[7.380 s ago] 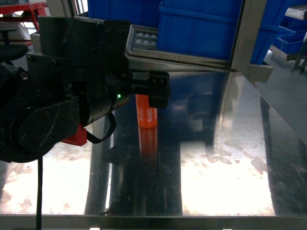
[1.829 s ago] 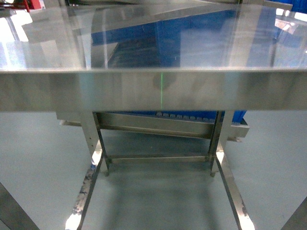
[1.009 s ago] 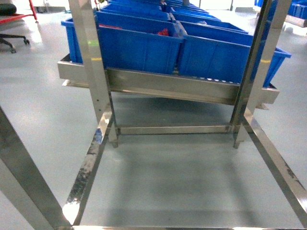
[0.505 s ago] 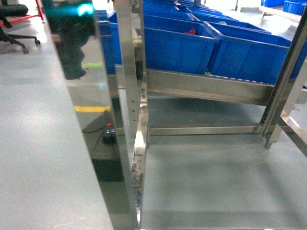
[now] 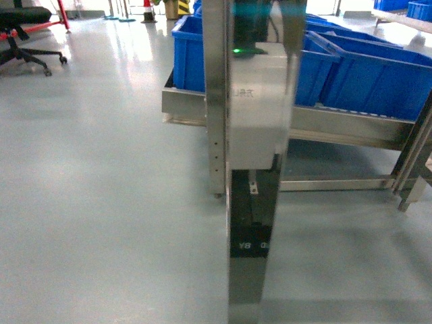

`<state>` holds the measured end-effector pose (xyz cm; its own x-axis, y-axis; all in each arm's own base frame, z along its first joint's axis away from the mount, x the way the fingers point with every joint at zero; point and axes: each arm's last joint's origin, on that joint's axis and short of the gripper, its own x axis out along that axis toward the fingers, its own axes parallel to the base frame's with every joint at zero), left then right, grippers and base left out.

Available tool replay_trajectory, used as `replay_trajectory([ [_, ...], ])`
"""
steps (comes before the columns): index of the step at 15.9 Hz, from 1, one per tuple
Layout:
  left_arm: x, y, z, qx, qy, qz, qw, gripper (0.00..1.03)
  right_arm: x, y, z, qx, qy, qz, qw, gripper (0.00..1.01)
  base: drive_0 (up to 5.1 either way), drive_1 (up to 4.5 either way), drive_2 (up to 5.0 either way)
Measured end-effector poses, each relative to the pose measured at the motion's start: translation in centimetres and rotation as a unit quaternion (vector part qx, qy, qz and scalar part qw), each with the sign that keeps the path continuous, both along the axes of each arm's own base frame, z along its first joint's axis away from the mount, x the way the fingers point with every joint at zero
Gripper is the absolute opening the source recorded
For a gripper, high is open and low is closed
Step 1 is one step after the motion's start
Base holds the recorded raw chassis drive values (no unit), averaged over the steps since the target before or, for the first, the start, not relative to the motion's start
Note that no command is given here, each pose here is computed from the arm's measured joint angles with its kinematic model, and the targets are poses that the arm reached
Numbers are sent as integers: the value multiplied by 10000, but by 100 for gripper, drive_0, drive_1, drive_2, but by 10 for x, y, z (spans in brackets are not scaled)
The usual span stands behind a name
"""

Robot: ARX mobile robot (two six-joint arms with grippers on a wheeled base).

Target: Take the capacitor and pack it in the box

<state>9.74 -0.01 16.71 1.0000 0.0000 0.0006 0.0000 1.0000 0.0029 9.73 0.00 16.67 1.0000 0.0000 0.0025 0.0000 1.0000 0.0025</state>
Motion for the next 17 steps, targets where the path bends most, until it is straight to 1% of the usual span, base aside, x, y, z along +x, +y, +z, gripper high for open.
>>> replay_trajectory([
  [17,0,0,0,0,11,8,10000,44,0,0,0,0,-10,0,10000,98,-495,247,247],
])
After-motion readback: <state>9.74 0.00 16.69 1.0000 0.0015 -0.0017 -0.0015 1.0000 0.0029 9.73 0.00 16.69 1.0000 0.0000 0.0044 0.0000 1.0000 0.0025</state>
